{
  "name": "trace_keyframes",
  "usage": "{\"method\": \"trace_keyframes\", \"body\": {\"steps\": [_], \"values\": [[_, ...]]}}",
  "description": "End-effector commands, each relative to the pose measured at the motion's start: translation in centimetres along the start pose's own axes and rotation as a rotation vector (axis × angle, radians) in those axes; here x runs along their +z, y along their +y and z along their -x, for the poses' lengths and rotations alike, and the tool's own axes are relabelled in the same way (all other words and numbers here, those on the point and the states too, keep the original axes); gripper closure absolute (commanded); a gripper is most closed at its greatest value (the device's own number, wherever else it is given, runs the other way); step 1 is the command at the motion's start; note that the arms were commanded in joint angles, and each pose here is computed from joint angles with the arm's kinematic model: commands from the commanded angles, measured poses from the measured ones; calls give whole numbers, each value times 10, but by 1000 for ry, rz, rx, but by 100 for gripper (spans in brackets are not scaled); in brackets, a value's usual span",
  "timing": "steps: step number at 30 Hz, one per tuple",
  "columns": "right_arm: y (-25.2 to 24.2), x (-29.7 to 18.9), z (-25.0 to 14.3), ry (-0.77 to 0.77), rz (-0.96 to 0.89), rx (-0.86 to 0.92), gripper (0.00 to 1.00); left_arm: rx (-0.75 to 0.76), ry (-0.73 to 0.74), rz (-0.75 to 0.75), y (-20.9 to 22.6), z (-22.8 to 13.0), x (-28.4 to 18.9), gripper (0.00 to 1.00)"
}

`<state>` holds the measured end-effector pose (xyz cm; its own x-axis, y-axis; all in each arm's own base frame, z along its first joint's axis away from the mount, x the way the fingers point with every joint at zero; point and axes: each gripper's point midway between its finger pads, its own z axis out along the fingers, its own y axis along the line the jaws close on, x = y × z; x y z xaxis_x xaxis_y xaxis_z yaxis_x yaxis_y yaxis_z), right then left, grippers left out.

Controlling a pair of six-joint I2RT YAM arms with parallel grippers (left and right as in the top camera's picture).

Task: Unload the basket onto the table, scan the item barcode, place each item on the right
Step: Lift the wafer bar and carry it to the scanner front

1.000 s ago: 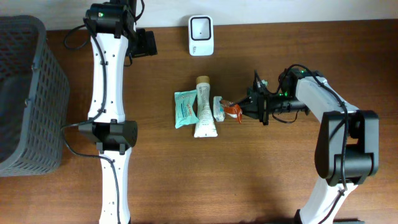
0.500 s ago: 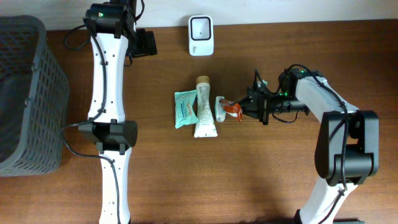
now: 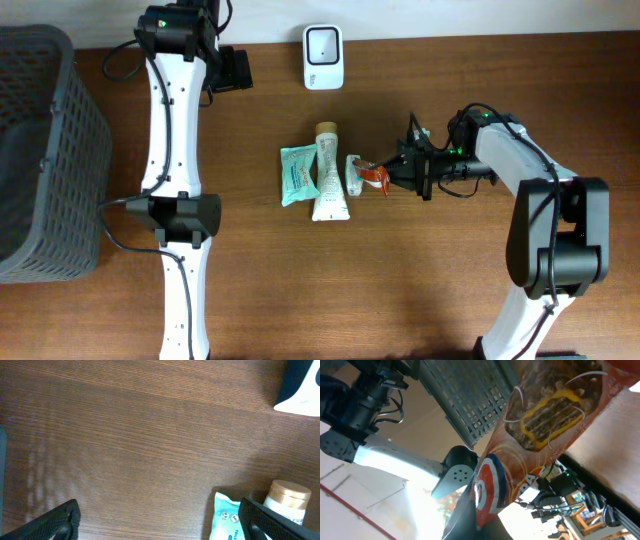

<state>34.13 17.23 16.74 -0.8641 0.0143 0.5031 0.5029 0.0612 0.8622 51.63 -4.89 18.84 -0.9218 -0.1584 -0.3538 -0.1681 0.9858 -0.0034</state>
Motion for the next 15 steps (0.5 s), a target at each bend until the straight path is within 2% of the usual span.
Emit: {"method": "trace_keyframes", "body": {"steps": [1,10,15], "values": [[-4,-1,8,-17,-42,-42,96,4,12,-2,2,-1,5,1],[-47,15,63,-176,-430,-253,96,4,12,-2,2,-1,5,1],[-29,23,74,-260,-591,-354,96,4,12,-2,2,-1,5,1]]}}
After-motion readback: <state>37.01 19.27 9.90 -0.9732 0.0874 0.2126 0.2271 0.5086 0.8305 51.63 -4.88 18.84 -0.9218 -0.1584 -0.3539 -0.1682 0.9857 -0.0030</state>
